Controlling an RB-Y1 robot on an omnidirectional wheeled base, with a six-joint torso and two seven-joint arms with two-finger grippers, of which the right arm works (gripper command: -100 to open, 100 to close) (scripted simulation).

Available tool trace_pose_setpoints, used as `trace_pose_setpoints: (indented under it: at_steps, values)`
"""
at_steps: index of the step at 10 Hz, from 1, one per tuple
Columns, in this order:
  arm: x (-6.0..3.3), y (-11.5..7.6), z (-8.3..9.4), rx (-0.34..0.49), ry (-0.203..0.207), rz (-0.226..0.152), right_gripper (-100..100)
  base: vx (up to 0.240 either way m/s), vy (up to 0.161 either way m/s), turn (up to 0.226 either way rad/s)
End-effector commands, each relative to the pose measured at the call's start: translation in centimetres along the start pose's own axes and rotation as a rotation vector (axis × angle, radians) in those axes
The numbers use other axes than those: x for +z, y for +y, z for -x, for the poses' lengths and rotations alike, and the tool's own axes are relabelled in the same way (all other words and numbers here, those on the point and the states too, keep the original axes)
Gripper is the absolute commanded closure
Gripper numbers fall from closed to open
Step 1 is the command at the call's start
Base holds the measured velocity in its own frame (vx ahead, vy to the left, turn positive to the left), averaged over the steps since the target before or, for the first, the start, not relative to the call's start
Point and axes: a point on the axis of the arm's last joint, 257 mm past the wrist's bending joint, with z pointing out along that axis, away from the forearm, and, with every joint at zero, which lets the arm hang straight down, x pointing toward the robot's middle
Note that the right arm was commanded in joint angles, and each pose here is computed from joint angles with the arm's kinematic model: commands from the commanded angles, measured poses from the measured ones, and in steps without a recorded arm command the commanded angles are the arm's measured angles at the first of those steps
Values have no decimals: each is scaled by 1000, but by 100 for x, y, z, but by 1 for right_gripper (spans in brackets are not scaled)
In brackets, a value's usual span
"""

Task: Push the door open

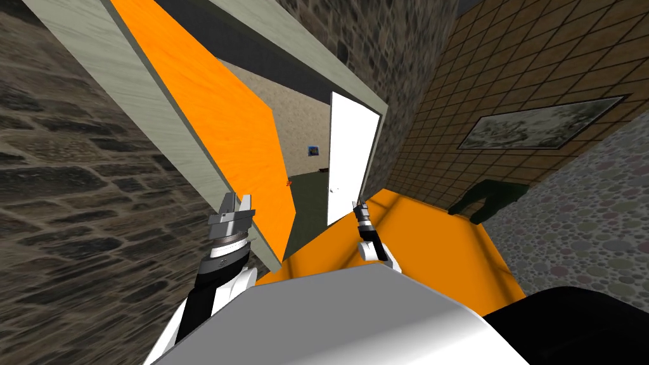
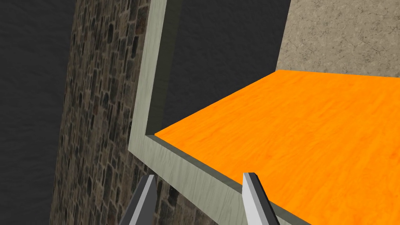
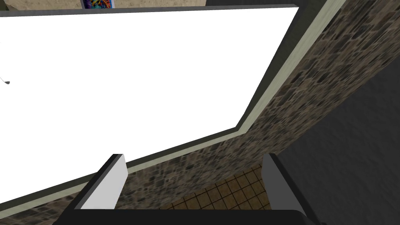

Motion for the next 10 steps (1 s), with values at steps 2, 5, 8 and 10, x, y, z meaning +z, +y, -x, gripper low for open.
trace_pose_setpoints:
  at_steps: [2,5,8,10]
  values:
    - [-32,-207,1,0,3,-31,-100,53,-69,61]
    - [-51,-409,10,0,7,-58,-100,47,-76,111]
    - [-91,-642,27,-2,10,-93,-100,39,-77,124]
    - [-113,-820,38,-2,13,-117,-100,41,-104,188]
